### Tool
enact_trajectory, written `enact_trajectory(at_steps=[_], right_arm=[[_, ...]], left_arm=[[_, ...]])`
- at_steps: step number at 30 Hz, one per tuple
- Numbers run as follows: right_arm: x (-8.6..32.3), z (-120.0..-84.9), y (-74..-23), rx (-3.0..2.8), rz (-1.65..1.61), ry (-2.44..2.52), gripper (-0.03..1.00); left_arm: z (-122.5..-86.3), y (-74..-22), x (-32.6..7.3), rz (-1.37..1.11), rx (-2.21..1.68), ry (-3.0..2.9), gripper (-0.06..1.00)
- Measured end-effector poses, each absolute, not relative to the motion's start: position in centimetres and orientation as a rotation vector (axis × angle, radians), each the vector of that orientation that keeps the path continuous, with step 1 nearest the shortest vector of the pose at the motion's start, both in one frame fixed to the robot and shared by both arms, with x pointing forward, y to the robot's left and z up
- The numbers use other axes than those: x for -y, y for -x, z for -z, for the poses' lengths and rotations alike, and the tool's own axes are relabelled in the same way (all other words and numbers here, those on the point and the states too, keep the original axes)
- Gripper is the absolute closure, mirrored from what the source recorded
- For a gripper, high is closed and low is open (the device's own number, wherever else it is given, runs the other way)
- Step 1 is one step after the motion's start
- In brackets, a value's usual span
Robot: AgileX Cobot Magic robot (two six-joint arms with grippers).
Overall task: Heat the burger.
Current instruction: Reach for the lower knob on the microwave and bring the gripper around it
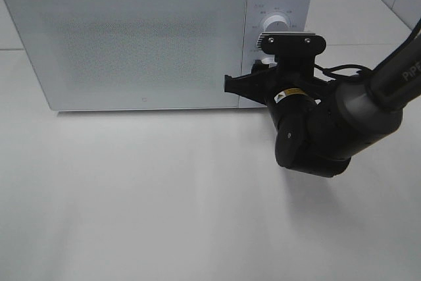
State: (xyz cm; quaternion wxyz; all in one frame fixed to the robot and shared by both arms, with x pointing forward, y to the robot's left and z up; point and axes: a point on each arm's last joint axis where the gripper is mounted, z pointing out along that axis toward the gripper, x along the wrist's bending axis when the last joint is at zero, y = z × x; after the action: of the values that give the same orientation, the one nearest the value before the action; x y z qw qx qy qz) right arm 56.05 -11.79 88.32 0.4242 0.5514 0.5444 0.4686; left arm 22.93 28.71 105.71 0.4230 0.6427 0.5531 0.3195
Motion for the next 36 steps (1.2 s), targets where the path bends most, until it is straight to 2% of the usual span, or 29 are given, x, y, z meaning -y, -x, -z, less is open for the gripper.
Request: enact_trajectory(at_steps=[14,24,36], right_arm=[[12.05,-88.08,-55.92,-1.046,-1.527,-1.777,0.54],[12.04,-87.84,-55.83,-0.582,-1.848,-2.190,0.54],[12.05,-87.77,-55.83,-0.139,-2.035,-2.460,0.53]], left_arm=[[-105.71,-22.93,-28.71,-0.800,-1.384,-1.609,-0.05],[-105.71,-22.93,-28.71,-0.800,-1.384,-1.609,-0.05],[-105.71,-22.93,-28.71,-0.800,-1.384,-1.609,-0.05]])
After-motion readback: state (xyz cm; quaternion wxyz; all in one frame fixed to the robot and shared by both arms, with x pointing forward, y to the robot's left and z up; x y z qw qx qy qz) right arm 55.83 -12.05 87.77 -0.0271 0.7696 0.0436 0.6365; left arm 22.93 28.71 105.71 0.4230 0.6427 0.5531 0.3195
